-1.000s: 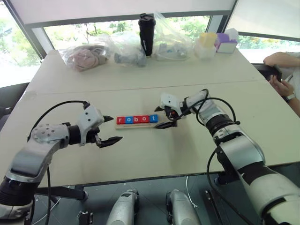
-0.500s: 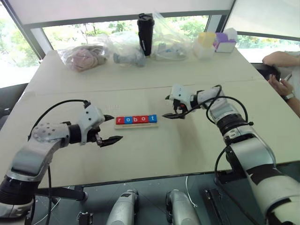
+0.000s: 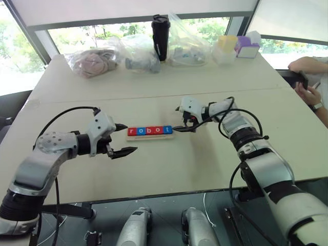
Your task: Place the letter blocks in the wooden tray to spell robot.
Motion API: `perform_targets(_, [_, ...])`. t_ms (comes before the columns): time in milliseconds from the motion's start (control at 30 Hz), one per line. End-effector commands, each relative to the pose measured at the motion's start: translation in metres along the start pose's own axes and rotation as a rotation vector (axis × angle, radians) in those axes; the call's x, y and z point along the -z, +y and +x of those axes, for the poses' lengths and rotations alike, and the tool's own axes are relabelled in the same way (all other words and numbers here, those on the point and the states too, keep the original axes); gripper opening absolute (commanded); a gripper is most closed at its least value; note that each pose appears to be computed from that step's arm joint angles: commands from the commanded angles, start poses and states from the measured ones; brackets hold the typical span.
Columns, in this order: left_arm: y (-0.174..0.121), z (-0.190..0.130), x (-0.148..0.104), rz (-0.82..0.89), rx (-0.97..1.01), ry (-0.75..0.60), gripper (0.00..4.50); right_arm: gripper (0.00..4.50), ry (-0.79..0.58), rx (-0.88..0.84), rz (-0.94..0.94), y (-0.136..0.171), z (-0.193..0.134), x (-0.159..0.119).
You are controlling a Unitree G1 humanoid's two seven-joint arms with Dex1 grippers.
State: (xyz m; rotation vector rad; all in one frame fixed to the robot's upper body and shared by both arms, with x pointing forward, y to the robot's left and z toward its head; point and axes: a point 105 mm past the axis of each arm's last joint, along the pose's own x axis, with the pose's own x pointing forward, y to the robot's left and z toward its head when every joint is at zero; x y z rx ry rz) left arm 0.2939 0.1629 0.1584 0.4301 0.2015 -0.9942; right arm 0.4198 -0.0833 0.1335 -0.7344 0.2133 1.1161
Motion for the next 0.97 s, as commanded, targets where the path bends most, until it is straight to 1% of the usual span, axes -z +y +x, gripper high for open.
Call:
perform_targets(33, [0.000,-0.004,-0.010,0.030,-0.010,-0.026,4.50,4.46,-0.056,0.025,-0.004,-0.008,-0.001,-0.016])
perform_targets(167, [0.002,-0.006,-0.009,0.027,-0.019,-0.026,4.50,4.46,-0.011,0.068,-0.052,-0.016,-0.010,-0.011])
perform_targets(233, [0.004,-0.009,-0.010,0.012,-0.031,-0.034,4.50,4.46,0.016,0.124,-0.096,-0.027,-0.024,-0.009])
perform_targets(367, [0.007,-0.017,-0.006,-0.004,-0.061,-0.035,4.50,4.46,0.007,0.211,-0.126,-0.041,-0.044,-0.012])
perform_targets(467, [0.010,-0.042,0.008,-0.069,-0.124,-0.007,4.50,4.46,-0.010,0.292,-0.121,-0.040,-0.063,-0.015])
perform_targets(533, [0.014,-0.063,0.019,-0.102,-0.186,0.019,4.50,4.46,-0.112,0.318,0.001,-0.025,-0.069,-0.024])
perform_targets(600, [0.014,-0.075,0.027,-0.135,-0.231,0.026,4.50,4.46,-0.201,0.309,0.135,-0.005,-0.074,-0.031])
perform_targets(667, [0.009,-0.086,0.036,-0.181,-0.267,0.035,4.50,4.46,-0.251,0.283,0.261,0.021,-0.082,-0.029])
perform_targets(700, [0.006,-0.091,0.040,-0.206,-0.287,0.034,4.50,4.46,-0.265,0.271,0.339,0.035,-0.088,-0.023])
perform_targets(767, [-0.001,-0.094,0.043,-0.246,-0.305,0.026,4.50,4.46,-0.249,0.243,0.440,0.059,-0.098,-0.013])
perform_targets(867, [-0.011,-0.094,0.052,-0.304,-0.310,0.023,4.50,4.46,-0.180,0.195,0.508,0.091,-0.108,0.000])
perform_targets(967, [-0.021,-0.089,0.060,-0.366,-0.284,0.018,4.50,4.46,-0.162,0.176,0.552,0.105,-0.112,0.003])
